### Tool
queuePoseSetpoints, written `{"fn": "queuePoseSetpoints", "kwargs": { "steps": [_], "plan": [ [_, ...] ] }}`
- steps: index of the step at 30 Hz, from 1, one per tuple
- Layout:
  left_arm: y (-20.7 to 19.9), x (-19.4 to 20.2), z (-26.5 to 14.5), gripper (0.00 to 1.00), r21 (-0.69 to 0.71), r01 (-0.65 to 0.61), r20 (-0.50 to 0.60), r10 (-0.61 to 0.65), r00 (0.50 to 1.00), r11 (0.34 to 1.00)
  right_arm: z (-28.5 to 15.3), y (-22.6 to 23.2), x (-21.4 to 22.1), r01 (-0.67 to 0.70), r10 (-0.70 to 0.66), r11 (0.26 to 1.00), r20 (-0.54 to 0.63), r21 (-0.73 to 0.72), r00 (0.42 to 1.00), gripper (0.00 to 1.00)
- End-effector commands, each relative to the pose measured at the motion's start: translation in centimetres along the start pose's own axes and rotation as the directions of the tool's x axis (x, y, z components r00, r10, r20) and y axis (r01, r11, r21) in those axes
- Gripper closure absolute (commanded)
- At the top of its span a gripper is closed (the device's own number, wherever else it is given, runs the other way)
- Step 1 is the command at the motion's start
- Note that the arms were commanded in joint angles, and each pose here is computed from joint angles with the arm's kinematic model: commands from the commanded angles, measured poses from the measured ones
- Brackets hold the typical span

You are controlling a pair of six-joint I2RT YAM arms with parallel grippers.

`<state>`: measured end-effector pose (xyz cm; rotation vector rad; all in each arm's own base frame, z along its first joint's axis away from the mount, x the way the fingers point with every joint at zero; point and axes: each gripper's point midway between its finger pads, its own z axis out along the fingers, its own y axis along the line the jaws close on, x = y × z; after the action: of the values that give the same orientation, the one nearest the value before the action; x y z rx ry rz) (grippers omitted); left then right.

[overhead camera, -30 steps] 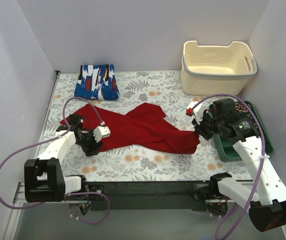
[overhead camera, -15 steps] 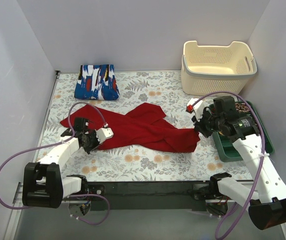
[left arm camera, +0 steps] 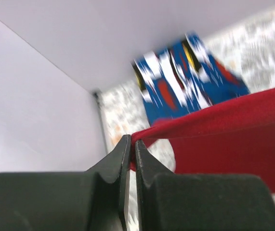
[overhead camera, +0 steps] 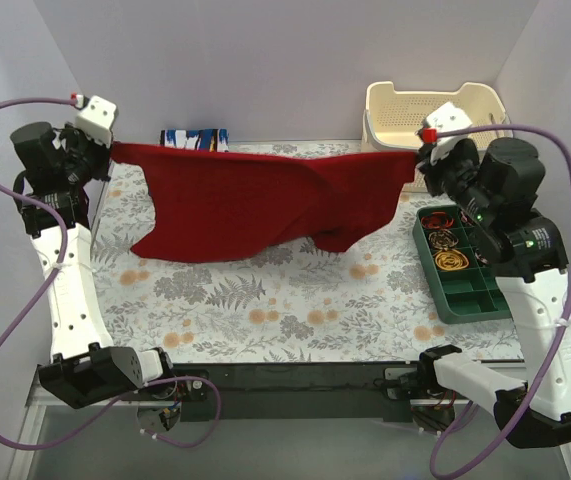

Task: Fold and stack the mixed laundry pile
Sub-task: Flatten out the T-shirt at the center of the board.

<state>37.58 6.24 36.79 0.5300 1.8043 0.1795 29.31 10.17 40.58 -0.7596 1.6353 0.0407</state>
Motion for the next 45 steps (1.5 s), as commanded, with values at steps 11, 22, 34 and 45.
{"fn": "queuePoseSetpoints", "kwargs": {
  "steps": [11, 22, 34, 45],
  "plan": [
    [8.4, -17.9, -19.3, 1.0, -0.609, 0.114, 0.446, 0.22, 0.867, 0.785, -14.8, -9.5, -20.4, -0.027, -0.225, 0.908, 0.541, 0.418, 0.81, 0.99],
    [8.1, -21.0, -28.4, 1.0, -0.764, 0.085, 0.414, 0.383, 0.826, 0.64, -24.1, -9.4, -23.8, -0.061, -0.318, 0.867, 0.643, 0.495, 0.696, 0.99],
    [9.7, -17.2, -20.7, 1.0, -0.708, -0.025, 0.28, 0.313, 0.907, 0.705, -14.6, -9.4, -22.6, 0.128, -0.428, 0.857, 0.552, 0.498, 0.716, 0.99],
    [-1.3, 4.2, -5.2, 1.0, -0.231, -0.103, 0.022, 0.111, 0.994, 0.967, 5.9, 6.9, -2.7, -0.014, 0.101, 0.929, 0.217, -0.369, 0.971, 0.5]
  ]
}}
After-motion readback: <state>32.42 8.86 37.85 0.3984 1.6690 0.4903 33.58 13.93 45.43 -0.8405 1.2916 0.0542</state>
